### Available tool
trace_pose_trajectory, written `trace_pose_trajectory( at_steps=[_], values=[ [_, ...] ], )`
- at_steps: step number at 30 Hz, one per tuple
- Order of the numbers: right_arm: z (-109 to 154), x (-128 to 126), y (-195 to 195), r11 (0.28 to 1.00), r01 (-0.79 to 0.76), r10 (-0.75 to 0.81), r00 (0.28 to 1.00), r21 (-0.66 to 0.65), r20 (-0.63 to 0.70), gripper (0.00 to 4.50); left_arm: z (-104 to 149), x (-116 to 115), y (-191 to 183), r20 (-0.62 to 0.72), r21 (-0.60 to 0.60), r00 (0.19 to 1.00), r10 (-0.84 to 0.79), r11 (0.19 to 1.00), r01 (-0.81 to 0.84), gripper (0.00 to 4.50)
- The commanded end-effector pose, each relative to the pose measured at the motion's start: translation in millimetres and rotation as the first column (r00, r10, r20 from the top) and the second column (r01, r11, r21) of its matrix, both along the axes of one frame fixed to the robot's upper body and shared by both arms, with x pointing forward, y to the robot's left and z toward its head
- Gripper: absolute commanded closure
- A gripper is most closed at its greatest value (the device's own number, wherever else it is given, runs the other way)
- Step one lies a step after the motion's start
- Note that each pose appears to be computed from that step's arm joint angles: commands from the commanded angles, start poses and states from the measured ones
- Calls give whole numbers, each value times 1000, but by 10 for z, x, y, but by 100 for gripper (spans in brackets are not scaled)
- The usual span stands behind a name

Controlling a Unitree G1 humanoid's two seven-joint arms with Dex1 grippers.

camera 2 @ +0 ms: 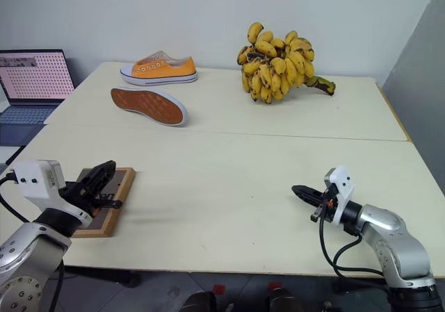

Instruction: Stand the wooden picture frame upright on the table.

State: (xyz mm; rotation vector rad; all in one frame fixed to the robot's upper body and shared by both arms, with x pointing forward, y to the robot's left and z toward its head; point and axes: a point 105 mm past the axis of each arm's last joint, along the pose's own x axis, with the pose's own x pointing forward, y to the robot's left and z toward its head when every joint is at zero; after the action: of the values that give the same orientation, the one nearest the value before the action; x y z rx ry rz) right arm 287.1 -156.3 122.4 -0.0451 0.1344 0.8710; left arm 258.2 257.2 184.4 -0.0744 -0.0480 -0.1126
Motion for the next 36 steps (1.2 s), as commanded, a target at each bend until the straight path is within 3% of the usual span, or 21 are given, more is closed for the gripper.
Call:
trace_pose_trajectory(
  at_steps=[1,13,17,20,27,36],
  values=[
    [111,-2,44,1000,-29,29,999,7,35,450,107,-30,6,41,19,999,8,1000,-9,446],
    [121,14,118,998,-69,68,997,6,28,450,99,-120,103,36,46,996,79,996,-81,446],
    [111,28,151,996,-85,85,996,3,25,450,-2,-240,527,9,109,953,304,947,-303,446],
    [121,30,190,995,-99,99,995,9,25,450,-264,-491,1155,-72,162,827,557,825,-542,446],
    [124,27,217,995,-101,101,995,18,22,450,-464,-680,1560,-114,233,777,620,777,-585,446],
    [147,10,199,997,-72,72,997,36,18,450,-688,-303,1676,-178,234,830,529,842,-486,446]
  ],
)
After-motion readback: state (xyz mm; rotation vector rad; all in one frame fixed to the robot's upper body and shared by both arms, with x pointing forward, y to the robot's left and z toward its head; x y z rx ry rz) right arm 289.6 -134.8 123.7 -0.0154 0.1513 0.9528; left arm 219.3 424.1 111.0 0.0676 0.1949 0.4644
